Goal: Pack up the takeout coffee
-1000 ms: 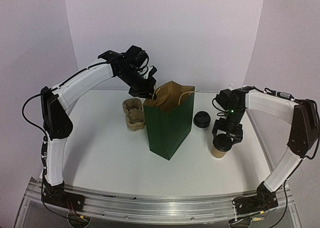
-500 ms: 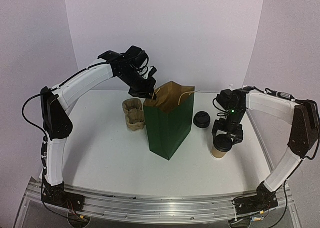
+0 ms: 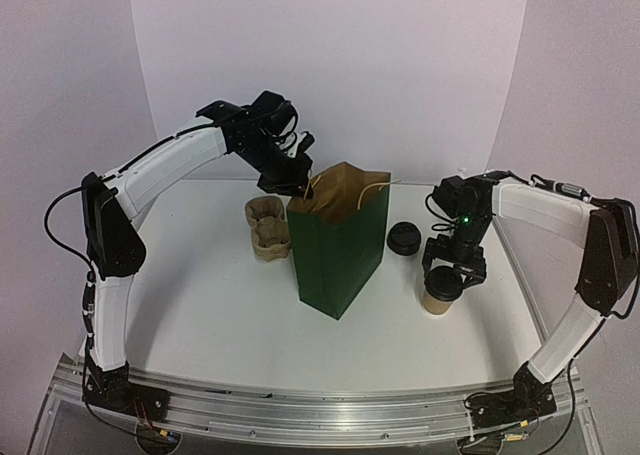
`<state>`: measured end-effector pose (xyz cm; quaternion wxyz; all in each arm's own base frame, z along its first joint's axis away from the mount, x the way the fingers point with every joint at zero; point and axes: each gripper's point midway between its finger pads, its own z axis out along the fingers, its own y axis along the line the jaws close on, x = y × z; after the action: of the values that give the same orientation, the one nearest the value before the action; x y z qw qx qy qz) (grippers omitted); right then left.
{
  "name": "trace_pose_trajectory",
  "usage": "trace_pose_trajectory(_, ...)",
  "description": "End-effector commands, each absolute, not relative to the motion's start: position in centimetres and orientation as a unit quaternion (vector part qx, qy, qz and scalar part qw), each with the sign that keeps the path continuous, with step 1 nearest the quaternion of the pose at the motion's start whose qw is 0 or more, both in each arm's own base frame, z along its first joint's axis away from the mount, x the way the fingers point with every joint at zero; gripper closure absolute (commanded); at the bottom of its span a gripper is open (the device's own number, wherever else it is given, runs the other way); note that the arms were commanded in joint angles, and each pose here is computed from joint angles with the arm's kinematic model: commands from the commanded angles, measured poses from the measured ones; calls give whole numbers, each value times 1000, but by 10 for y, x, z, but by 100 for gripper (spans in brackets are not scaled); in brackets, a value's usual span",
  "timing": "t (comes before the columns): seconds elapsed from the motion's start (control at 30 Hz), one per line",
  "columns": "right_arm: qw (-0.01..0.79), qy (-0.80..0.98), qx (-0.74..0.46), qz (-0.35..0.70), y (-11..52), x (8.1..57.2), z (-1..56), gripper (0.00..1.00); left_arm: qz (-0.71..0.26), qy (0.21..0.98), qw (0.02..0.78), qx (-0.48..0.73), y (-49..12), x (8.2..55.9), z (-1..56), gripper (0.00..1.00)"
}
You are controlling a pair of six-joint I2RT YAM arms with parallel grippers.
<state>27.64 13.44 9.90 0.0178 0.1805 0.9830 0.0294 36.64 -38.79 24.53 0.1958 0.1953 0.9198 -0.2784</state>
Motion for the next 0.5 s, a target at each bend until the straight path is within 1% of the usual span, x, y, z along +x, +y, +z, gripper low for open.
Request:
trace_pose_trajectory(0.0, 38, 984, 168, 44, 138, 285, 119, 6, -281, 913, 212, 206, -394, 372, 252, 100)
trace_pose_trajectory(0.13, 29, 985, 167, 37, 137, 283, 115, 7, -282, 912, 213, 207, -395, 373, 253, 100)
trace_pose_trajectory(0.33, 23, 985, 168, 29, 134, 279, 110, 12, -282, 912, 214, 207, -395, 374, 253, 100)
trace_pose_trajectory(0.47, 12, 986, 166, 27, 134, 275, 105, 13, -282, 912, 213, 208, -396, 374, 253, 100)
